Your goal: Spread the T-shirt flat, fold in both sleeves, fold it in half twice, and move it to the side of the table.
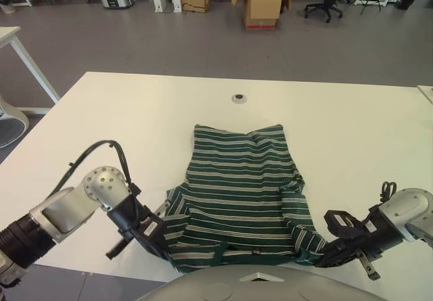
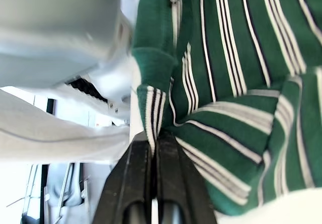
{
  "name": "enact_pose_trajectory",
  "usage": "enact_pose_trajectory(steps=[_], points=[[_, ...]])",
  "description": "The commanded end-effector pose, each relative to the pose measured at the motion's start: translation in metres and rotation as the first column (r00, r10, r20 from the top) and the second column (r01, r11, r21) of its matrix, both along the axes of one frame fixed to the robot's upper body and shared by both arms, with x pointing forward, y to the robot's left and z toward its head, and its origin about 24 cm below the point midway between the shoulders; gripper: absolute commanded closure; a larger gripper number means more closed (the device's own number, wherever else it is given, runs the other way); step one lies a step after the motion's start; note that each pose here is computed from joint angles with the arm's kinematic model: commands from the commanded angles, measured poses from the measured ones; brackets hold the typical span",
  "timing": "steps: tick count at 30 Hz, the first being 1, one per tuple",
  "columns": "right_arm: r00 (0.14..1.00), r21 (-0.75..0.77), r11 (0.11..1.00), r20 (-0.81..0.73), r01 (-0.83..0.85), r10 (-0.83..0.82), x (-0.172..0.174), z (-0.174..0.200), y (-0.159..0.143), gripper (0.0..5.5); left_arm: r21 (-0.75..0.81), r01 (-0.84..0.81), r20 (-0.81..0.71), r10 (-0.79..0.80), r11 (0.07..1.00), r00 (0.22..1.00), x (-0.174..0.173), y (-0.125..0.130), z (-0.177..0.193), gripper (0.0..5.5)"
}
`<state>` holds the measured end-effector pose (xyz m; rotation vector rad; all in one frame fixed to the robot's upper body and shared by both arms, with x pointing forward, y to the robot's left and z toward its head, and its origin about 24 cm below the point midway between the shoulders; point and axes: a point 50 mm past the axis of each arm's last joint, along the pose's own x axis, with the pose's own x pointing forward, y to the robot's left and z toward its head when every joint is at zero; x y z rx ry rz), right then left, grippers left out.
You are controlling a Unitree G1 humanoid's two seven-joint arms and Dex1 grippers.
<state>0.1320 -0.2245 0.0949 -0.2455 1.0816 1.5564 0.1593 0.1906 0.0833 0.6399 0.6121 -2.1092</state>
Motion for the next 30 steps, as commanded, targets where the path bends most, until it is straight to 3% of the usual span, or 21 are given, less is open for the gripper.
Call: enact_pose_trajectory(steps=[1,5,9,12,14,15,17,20,22,25,30], points=[[1.000,-0.042,0.999,0.012,-0.008,0.009,0.000,0.003,-0.002,5.50,-0.005,-0.030,0.009,0.030,1.000,1.000,0.000,-0.001,0.006,5.49],[0.999,-0.059,0.998,-0.029,-0.015,0.014,0.000,0.006,-0.006,4.85,-0.023,-0.064,-0.022,0.064,0.998,0.998,-0.003,-0.003,0.009,4.86],[0.989,0.092,0.987,0.051,0.133,-0.138,0.049,0.059,-0.014,4.82,-0.053,-0.274,-0.214,0.258,0.960,0.942,0.028,0.011,0.062,4.41],[0.914,0.211,0.940,0.253,0.267,-0.317,0.095,0.070,-0.011,4.82,-0.259,-0.447,-0.141,0.424,0.856,0.894,0.082,0.003,0.090,4.41],[0.852,0.248,0.913,0.345,0.323,-0.394,0.113,0.053,0.001,4.82,-0.330,-0.514,-0.010,0.541,0.792,0.841,0.110,-0.006,0.068,4.41],[0.840,0.248,0.912,0.366,0.326,-0.400,0.115,0.043,0.006,4.82,-0.314,-0.501,0.060,0.544,0.806,0.837,0.114,-0.008,0.053,4.41],[0.866,0.212,0.928,0.342,0.306,-0.364,0.103,0.021,0.013,4.82,-0.187,-0.444,0.107,0.467,0.876,0.878,0.099,-0.005,0.014,4.41],[0.910,0.153,0.948,0.274,0.279,-0.312,0.084,0.004,0.006,4.82,-0.069,-0.369,0.037,0.372,0.927,0.927,0.063,0.004,-0.020,4.41],[0.926,0.133,0.954,0.238,0.269,-0.294,0.076,0.007,-0.006,4.82,-0.052,-0.358,0.006,0.359,0.932,0.933,0.049,0.007,-0.027,4.41],[0.932,0.050,0.958,0.224,0.283,-0.287,0.068,0.000,-0.022,4.82,-0.024,-0.373,0.089,0.374,0.928,0.923,0.043,0.016,-0.040,4.41],[0.938,-0.181,0.930,0.198,0.320,-0.285,0.044,-0.058,-0.039,4.82,-0.062,-0.389,0.132,0.394,0.919,0.910,0.041,0.016,-0.044,4.41]])
